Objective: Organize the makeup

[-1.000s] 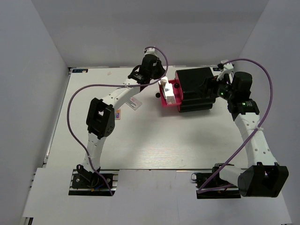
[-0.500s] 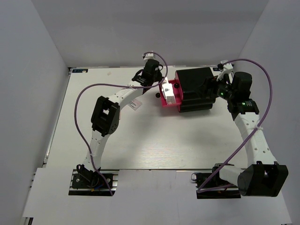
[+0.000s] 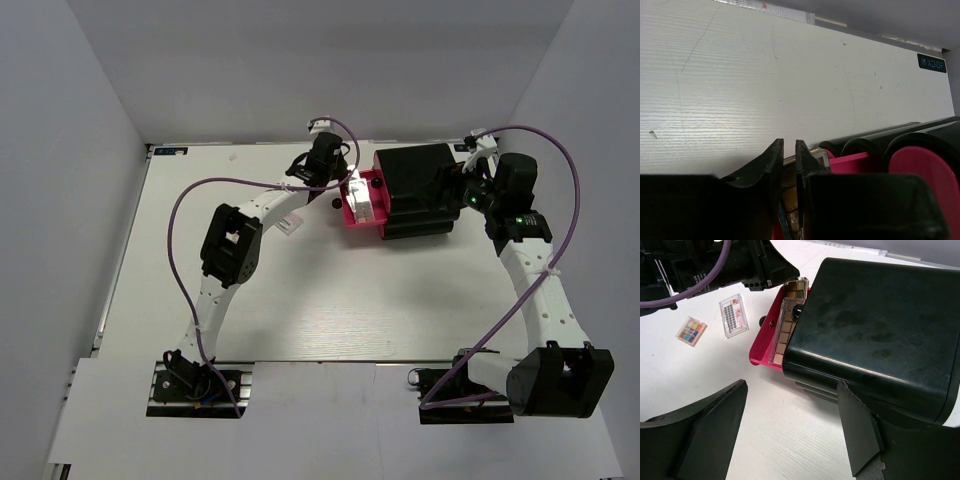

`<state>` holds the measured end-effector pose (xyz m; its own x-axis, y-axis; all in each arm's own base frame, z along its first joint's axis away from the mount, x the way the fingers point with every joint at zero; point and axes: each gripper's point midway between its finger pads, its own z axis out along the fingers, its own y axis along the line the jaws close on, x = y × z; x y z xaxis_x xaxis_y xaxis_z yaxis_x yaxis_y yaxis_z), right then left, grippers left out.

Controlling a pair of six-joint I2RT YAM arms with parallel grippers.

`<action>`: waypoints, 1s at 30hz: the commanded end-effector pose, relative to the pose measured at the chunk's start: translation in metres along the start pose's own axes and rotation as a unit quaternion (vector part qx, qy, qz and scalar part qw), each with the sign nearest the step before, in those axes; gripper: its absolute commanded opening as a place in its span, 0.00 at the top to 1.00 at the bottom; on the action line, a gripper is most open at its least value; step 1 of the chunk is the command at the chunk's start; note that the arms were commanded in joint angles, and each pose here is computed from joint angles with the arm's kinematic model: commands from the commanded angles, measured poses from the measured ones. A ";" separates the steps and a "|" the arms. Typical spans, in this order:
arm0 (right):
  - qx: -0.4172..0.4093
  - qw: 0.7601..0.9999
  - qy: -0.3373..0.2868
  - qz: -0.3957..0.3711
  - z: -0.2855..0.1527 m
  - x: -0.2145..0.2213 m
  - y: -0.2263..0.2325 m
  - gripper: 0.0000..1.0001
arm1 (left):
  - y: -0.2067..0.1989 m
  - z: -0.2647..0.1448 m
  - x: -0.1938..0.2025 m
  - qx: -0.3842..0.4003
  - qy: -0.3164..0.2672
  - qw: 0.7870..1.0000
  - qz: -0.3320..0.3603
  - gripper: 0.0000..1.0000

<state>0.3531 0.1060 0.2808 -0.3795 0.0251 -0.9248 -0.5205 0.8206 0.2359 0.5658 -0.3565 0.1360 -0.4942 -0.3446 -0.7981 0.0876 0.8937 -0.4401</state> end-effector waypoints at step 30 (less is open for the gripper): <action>-0.004 1.000 -0.022 0.006 -0.006 -0.010 -0.006 0.21 | -0.044 -0.036 -0.025 0.085 0.023 0.996 0.009 0.67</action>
<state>0.3551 0.0947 0.2821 -0.3833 0.0518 -0.9222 -0.4999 0.8279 0.2543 0.5461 -0.3782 0.1309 -0.5917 -0.2788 -0.7564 0.1994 0.8585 -0.4725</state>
